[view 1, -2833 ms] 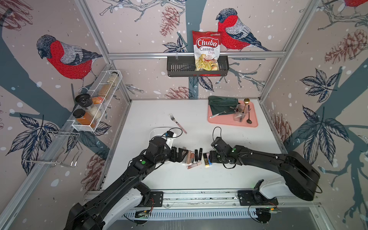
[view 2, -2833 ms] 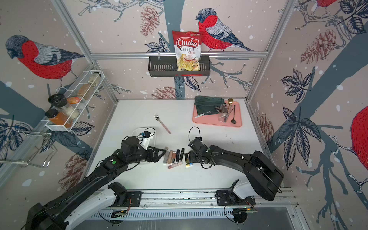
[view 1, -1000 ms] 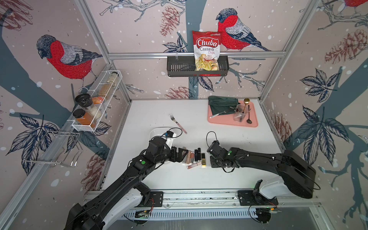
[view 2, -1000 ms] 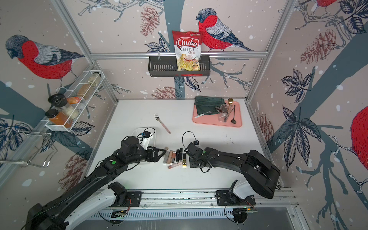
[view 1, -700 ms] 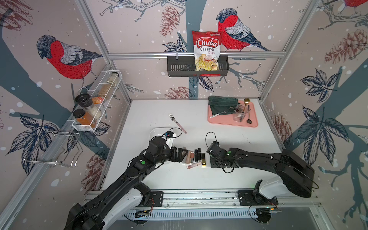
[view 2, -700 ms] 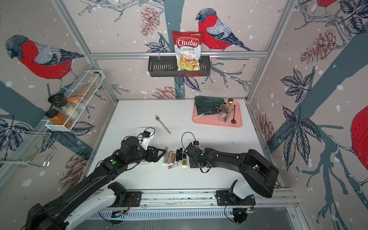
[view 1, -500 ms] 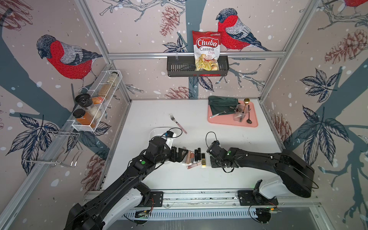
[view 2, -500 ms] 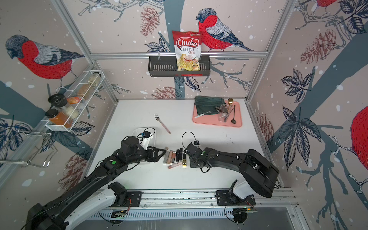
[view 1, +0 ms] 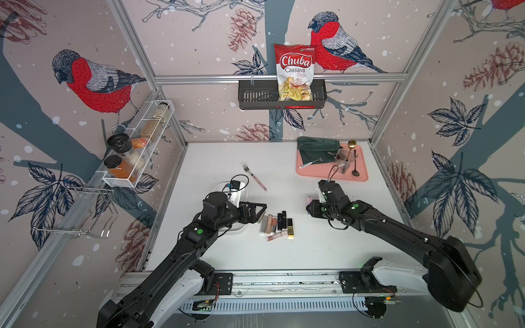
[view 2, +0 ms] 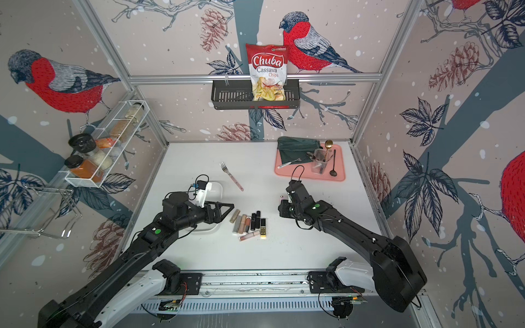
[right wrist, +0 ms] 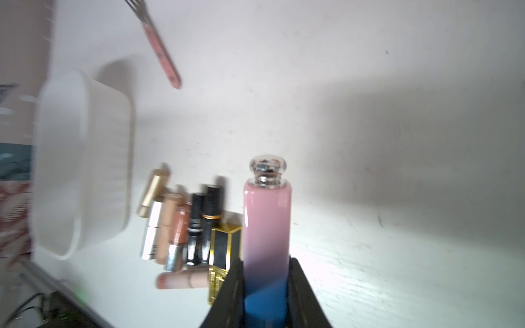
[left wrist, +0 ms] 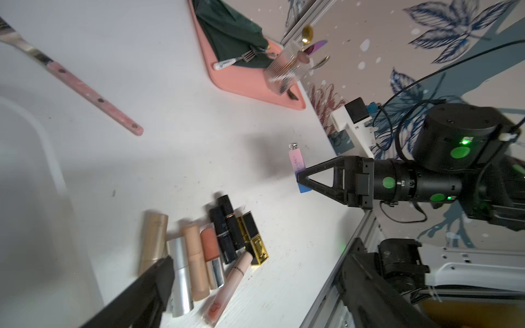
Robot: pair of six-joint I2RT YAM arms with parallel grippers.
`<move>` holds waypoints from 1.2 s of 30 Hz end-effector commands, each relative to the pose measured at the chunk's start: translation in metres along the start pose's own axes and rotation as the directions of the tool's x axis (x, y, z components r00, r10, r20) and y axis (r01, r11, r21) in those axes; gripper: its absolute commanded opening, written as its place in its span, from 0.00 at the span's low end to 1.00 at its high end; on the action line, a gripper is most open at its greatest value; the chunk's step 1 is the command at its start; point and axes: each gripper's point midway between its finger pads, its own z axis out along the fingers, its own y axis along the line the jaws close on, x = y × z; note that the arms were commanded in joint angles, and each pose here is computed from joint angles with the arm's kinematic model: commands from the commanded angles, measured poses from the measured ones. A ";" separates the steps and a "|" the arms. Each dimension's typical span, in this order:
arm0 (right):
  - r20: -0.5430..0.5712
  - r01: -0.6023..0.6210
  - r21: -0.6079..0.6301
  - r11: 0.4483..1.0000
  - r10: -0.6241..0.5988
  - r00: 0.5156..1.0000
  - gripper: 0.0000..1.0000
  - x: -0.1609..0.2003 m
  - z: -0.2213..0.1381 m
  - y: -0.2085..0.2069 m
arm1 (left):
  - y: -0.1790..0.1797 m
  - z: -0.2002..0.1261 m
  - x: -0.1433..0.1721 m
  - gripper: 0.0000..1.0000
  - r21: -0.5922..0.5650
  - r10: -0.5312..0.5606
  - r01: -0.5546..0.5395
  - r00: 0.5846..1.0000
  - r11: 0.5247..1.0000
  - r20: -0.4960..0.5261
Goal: Put the lipstick into the storage box
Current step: Pick up the lipstick at the center of the board, then place the lipstick in the storage box.
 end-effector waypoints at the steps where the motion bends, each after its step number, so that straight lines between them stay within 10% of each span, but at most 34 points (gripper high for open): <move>1: 0.062 0.047 -0.287 0.957 -0.031 0.998 0.19 -0.023 -0.024 0.045 | -0.049 -0.006 -0.032 0.96 0.233 0.005 -0.028 0.995 0.972 0.098; 15: 0.133 0.142 -0.776 0.614 -0.061 0.989 0.20 -0.039 -0.091 0.112 | -0.078 0.015 -0.069 0.80 0.480 -0.064 -0.028 0.983 0.877 0.174; 36: 0.116 0.165 -0.855 0.491 -0.130 0.985 0.21 -0.025 -0.093 0.166 | -0.117 0.049 -0.067 0.71 0.527 0.007 -0.089 0.988 0.845 0.156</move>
